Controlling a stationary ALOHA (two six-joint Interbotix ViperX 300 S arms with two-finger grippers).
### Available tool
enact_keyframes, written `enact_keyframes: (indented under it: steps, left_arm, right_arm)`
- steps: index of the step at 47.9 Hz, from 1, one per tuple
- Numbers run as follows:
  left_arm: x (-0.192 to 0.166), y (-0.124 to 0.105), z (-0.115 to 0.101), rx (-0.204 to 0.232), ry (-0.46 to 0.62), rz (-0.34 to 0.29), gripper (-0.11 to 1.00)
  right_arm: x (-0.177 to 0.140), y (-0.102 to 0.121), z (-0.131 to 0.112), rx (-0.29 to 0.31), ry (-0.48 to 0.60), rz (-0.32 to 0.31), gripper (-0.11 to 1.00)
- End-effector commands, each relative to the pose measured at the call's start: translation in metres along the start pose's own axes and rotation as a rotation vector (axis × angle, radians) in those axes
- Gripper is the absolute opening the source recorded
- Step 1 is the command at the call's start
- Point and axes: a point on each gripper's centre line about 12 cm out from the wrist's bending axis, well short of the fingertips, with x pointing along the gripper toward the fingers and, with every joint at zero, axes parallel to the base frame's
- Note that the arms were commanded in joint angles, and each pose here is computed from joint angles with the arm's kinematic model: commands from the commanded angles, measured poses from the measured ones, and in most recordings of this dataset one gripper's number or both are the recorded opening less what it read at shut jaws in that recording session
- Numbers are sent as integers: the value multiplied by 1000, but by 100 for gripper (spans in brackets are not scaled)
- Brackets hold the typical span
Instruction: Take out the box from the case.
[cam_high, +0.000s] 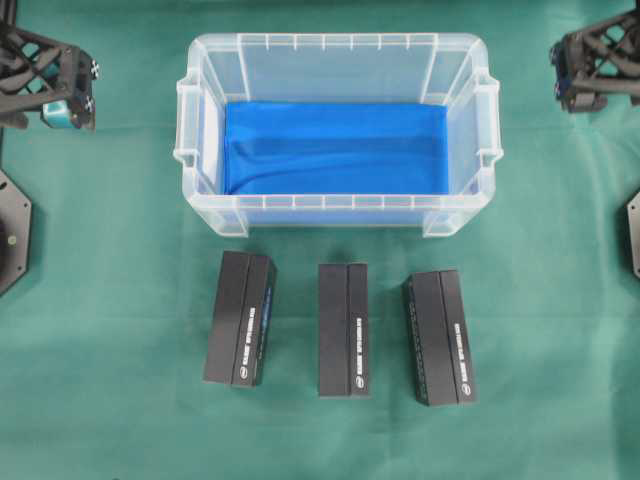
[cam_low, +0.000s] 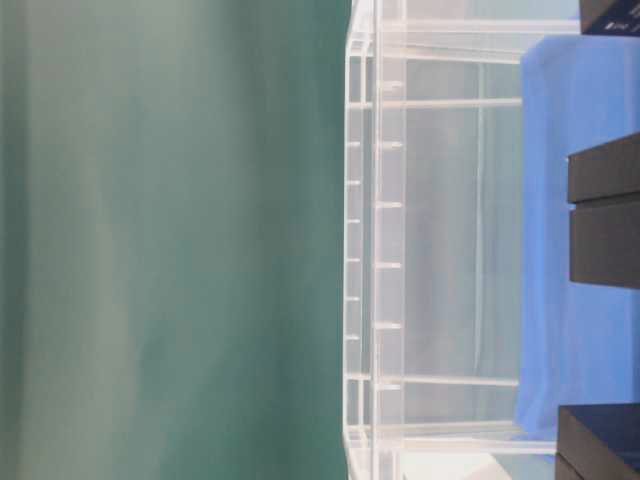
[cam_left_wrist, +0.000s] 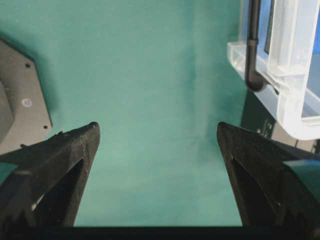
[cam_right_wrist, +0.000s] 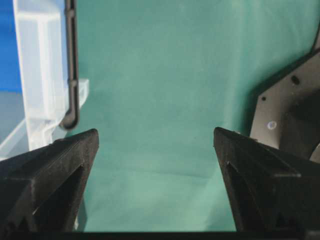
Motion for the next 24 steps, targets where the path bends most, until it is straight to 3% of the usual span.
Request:
enact_keyframes:
  steps: [1,24]
  left_arm:
    - [-10,-3,1,1,-12,-33,96]
    - [-10,-3,0,2,-11,-34,96]
  right_arm:
    - [-6,0,1,0,-4,24,91]
    - [-6,0,0,4,4,26,91]
